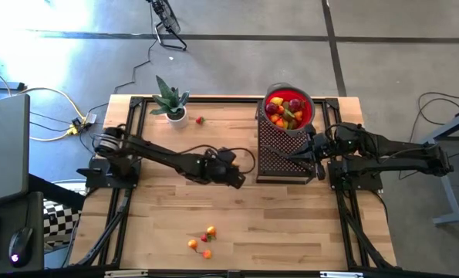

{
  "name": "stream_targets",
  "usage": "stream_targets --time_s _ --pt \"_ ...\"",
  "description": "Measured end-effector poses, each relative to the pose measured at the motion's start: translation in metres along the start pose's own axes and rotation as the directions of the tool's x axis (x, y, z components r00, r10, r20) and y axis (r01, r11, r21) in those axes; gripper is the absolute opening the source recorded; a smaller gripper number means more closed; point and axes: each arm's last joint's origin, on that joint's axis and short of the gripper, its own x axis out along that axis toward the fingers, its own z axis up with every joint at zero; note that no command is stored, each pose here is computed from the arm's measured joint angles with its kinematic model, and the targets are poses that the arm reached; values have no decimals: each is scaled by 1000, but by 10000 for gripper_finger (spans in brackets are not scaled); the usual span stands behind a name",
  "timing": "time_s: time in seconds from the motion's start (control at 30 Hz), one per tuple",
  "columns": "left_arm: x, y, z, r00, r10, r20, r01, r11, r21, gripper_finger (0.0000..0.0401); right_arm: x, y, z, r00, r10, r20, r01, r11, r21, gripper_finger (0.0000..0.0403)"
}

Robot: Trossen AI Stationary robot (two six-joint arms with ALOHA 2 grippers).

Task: Pick & Place Fruit
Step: Put the pear into the strainer bowl on the shelf

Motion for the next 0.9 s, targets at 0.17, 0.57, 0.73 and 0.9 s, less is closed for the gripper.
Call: stream_targets --time_s 0.17,0.57,0.73,0.9 --pt "-24 -2 26 988 -63 140 56 997 54 158 0 0 -1 1000 -1 -9 1 1000 2 5" --pt "-64 -6 100 856 -257 448 153 955 254 158 0 0 -2 1000 -1 -17 1 1000 7 5" --pt "-51 7 126 814 -320 484 218 942 256 158 0 0 -2 1000 -2 -18 2 1000 12 5" --pt "-37 22 149 753 -390 530 303 920 247 158 0 0 -2 1000 0 -18 0 1000 12 5"
